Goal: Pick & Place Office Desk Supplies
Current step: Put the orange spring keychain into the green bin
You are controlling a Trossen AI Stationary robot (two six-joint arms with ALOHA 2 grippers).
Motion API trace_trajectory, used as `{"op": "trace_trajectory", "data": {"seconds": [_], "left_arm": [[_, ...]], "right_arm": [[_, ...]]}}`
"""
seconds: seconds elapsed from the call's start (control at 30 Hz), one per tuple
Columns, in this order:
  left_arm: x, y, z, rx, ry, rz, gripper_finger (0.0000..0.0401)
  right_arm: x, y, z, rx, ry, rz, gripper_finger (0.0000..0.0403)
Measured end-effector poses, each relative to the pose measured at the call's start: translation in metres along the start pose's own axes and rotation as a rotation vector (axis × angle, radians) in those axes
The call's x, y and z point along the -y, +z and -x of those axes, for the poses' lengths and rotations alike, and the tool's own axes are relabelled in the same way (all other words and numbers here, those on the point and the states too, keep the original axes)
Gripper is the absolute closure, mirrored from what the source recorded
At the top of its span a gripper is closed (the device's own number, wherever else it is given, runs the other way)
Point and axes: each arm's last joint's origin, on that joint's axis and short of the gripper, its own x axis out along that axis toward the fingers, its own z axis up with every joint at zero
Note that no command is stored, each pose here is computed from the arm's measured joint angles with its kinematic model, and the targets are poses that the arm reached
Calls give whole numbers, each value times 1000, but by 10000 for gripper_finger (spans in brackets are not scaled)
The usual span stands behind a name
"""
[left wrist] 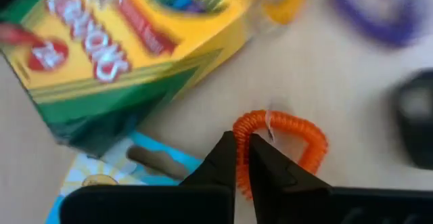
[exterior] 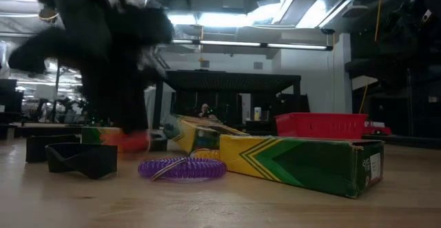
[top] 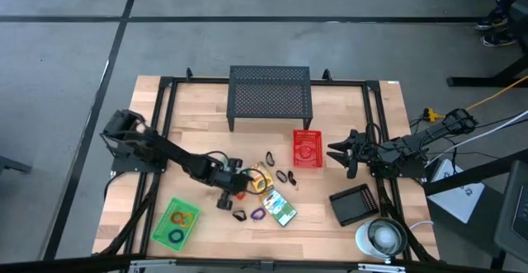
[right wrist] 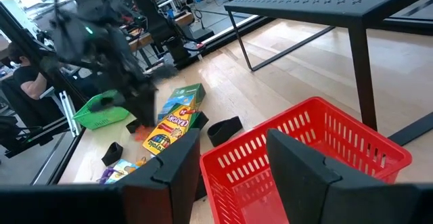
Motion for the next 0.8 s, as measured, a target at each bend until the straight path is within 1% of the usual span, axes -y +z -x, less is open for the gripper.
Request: {"op": "trace_trajectory", "data": {"seconds": [0.13,0.23,0.3,0.37,0.43,0.57,0.67,0.8], "left_arm": [[2,4,38,43,-1,-1,385],[7,8,70,136,-12,1,389],[12,8,90,187,-66,-10,389],[17,4,107,190,-135,-5,389],[23,-4,122,165,-188,12,389],[36,-26,141,44,-229,96,391],[50,-39,149,-31,-242,168,392],[73,-50,155,-52,-252,236,392]], "right_arm": [[0,0,0,0,0,0,231],[0,0,0,0,0,0,231],[0,0,0,0,0,0,231],[0,0,0,0,0,0,231],[0,0,0,0,0,0,231],[0,0,0,0,0,0,231],[0,0,0,-1,0,0,231],[0,-1,0,-8,-4,6,231]]}}
